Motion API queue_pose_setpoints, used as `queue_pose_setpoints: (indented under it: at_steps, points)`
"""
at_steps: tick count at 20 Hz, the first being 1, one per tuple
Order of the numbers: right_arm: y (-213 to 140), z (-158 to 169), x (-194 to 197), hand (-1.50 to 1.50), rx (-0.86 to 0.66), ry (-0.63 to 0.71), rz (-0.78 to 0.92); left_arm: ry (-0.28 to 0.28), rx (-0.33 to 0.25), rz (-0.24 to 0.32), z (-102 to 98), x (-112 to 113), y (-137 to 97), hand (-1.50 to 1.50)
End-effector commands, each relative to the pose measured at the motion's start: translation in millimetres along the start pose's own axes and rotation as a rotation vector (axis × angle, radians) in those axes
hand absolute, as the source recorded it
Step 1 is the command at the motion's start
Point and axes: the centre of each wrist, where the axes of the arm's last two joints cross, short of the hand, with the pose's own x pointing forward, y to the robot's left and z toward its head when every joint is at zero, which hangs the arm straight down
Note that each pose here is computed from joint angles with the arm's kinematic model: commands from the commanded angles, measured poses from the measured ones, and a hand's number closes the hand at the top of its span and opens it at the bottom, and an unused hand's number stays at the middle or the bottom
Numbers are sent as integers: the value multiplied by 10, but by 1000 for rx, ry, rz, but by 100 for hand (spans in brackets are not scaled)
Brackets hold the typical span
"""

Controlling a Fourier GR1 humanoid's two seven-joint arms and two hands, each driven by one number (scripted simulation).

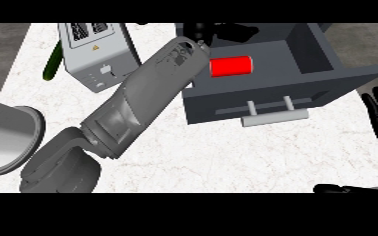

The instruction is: Pick up the can, place it into the drawer and close the drawer

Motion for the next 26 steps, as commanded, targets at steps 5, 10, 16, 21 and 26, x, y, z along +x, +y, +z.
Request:
queue_pose_setpoints:
  at_steps: [5, 10, 16, 21, 26]
  points:
    - [-22, -46, 225, -150, 28, -132, 184, 33, 42, 56, 31, 59, -33, -150]
    - [-3, -170, 326, -150, 83, -174, 334, 25, 49, 92, 44, -26, -18, -150]
    - [157, -155, 371, -150, 122, -228, 488, 6, 41, 182, 63, 151, -52, -150]
    - [163, -285, 205, -150, 140, -232, 687, -26, 54, 183, 27, 369, -71, -150]
    - [438, -342, 28, -150, 206, -203, 882, -22, 57, 162, -19, 422, -55, -150]
